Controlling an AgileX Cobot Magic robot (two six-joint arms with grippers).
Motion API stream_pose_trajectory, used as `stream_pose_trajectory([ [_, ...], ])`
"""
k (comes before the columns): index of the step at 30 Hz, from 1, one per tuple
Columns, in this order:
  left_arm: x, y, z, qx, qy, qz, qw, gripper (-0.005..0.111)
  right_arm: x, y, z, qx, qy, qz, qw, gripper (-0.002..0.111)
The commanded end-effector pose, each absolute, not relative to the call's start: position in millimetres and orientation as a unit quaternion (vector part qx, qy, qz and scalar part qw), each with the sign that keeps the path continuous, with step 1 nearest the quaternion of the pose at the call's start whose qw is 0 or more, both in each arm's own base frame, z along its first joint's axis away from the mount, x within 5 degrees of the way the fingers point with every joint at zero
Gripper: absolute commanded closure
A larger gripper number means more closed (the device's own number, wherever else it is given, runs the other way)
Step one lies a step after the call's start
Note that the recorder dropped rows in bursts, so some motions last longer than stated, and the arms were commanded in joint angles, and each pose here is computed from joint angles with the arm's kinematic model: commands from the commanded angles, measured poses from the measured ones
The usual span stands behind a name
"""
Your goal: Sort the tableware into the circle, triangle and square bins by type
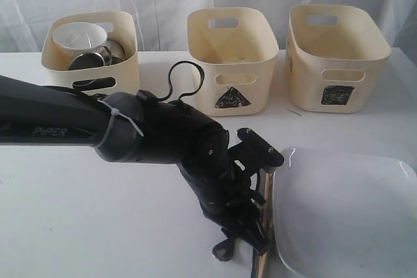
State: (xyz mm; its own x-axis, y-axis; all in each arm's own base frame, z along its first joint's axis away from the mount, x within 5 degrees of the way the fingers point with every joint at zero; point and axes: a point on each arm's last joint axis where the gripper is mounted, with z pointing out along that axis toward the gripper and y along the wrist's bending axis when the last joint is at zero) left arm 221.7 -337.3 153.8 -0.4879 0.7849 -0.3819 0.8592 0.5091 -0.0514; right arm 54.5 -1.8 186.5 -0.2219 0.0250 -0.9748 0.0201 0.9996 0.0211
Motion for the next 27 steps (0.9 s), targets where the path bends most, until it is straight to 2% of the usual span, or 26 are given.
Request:
stream_pose_trajectory([
  [1,217,-336,143,0.483,0.86,-0.11,0.126,0.056,54,-1,186,0.008,0.777,0.002,0.629,0.108],
  [3,217,-336,143,0.483,0.86,-0.11,0.126,0.056,54,-1,186,0.008,0.777,0.002,0.629,0.108],
  [5,216,-335,142,0.484,0.86,-0.107,0.119,0.062,54,-1,186,0.008,0.777,0.002,0.629,0.108],
  [11,214,-327,140,0.506,0.855,-0.074,0.09,0.107,54,-1,186,0.008,0.777,0.002,0.629,0.108],
  [16,217,-320,139,0.522,0.848,-0.042,0.079,0.107,54,-1,186,0.008,0.777,0.002,0.629,0.108],
  [22,239,-304,141,0.473,0.877,-0.02,0.088,0.107,54,-1,186,0.008,0.777,0.002,0.629,0.108],
  [27,264,-288,162,0.44,0.89,-0.012,0.121,0.107,54,-1,186,0.008,0.777,0.002,0.629,0.108],
])
